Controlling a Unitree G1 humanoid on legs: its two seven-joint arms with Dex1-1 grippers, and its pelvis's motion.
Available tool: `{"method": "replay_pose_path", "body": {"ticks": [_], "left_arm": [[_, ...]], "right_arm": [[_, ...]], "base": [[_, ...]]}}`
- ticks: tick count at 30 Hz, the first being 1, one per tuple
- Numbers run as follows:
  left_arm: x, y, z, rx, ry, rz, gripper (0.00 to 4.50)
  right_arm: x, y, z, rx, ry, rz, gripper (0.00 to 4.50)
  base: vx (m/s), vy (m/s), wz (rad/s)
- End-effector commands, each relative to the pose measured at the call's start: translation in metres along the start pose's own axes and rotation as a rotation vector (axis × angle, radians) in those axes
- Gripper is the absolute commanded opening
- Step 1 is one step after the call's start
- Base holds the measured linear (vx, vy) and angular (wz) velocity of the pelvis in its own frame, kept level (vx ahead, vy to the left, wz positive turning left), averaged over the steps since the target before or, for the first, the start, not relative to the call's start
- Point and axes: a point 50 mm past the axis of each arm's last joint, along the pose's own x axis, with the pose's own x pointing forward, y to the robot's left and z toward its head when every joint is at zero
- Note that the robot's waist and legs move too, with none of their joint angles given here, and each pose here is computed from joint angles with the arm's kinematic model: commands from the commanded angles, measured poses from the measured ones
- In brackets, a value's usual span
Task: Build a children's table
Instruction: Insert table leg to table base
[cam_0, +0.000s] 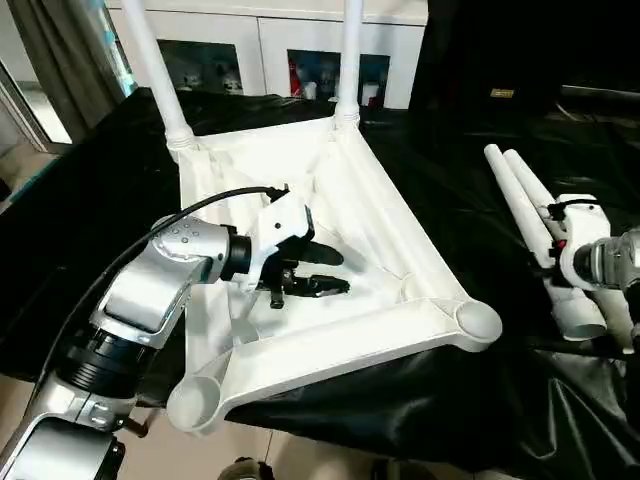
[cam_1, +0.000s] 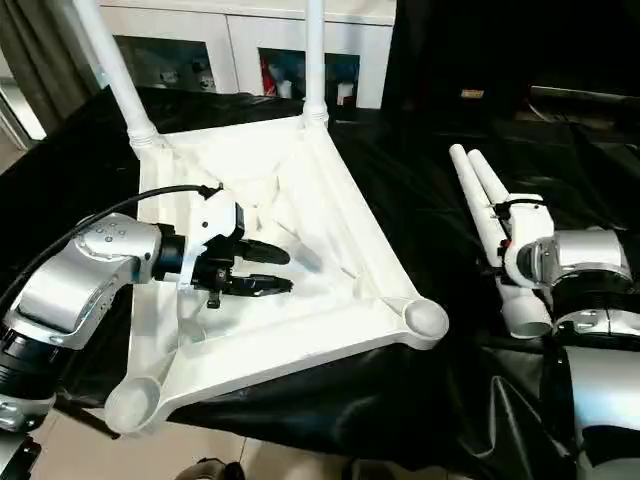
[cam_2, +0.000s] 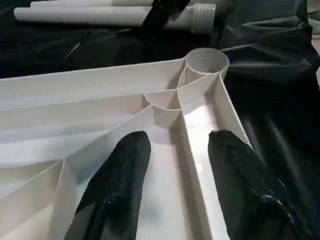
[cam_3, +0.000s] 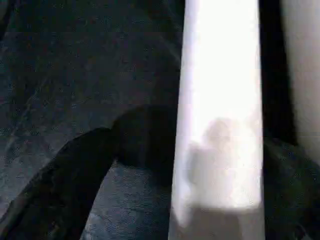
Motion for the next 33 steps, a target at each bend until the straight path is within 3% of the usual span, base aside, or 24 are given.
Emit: {"method": "replay_pose_path", "body": {"ticks": [1,17,23,27,33], "left_arm": [[-0.001,-0.002,0.002,0.011,0.007,-0.007,2.2],[-0.004,0.0,0.005,0.025,0.004,0.009,2.2],[-0.004,0.0,0.006,0.028,0.002,0.006,2.2],[-0.001,-0.003,0.007,-0.006,-0.007,-0.014,2.59],[0.001,0.003,0.008,-0.006,-0.024,0.051,3.12]], "right_arm": [[-0.002,0.006,0.008,-0.012,-0.019,0.023,4.45],[0.004,0.027,0.002,-0.03,0.04,0.133,4.45],[0.006,0.028,-0.003,-0.037,0.067,0.141,3.97],[0.012,0.024,-0.015,-0.001,0.096,0.131,3.62],[0.016,0.021,-0.023,0.049,0.091,0.111,3.11]], "base": [[0.0,0.0,0.0],[0.0,0.0,0.0],[0.0,0.0,0.0],[0.0,0.0,0.0],[0.0,0.0,0.0]]}}
